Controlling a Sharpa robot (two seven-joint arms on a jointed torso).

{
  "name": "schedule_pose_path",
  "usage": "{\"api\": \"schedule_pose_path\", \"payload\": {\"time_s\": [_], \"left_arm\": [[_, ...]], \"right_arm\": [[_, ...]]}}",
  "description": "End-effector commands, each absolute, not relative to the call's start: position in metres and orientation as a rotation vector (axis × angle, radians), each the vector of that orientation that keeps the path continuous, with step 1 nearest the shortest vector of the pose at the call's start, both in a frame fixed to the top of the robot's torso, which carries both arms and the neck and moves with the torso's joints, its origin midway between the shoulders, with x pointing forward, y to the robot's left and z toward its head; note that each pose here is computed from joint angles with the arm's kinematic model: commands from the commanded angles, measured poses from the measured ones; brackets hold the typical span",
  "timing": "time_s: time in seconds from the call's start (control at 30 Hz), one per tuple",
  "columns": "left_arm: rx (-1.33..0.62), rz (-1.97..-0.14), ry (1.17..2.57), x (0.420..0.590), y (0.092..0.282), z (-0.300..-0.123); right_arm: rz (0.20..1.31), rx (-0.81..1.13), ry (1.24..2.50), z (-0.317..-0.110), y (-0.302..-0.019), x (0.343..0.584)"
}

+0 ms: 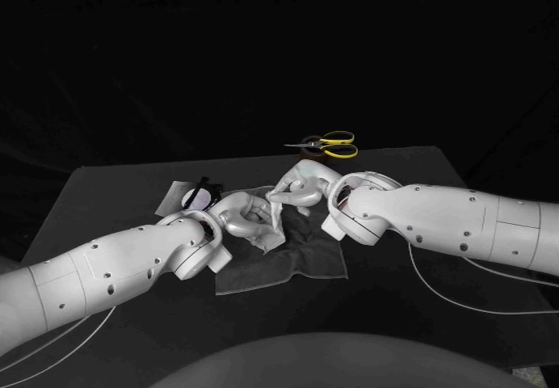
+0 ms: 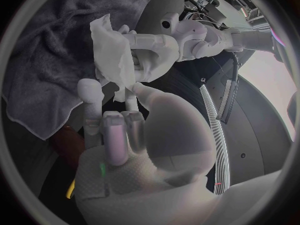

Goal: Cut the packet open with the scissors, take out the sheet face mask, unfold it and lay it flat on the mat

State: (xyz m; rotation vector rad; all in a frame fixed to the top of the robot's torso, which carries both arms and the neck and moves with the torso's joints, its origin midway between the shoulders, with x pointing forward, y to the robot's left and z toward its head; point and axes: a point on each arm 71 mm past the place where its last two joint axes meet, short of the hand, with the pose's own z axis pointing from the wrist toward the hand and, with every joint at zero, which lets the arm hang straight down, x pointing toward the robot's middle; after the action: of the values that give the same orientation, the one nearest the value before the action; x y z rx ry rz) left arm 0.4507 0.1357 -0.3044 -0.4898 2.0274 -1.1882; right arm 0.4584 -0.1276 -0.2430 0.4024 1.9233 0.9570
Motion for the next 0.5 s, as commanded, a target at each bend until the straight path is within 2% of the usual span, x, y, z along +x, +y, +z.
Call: {"api": "schedule_pose_path", "payload": {"time_s": [0.03, 0.5], "left_arm": [[-0.523, -1.316, 2.043, 0.448, 0.132, -0.303], [-0.617, -1.402, 2.084, 0.448, 0.133, -0.305]], "right_arm": [[0.996, 0.416, 1.937, -0.244, -0.124, 0.460], [1.088, 0.444, 1.968, -0.247, -0.114, 0.460]]}}
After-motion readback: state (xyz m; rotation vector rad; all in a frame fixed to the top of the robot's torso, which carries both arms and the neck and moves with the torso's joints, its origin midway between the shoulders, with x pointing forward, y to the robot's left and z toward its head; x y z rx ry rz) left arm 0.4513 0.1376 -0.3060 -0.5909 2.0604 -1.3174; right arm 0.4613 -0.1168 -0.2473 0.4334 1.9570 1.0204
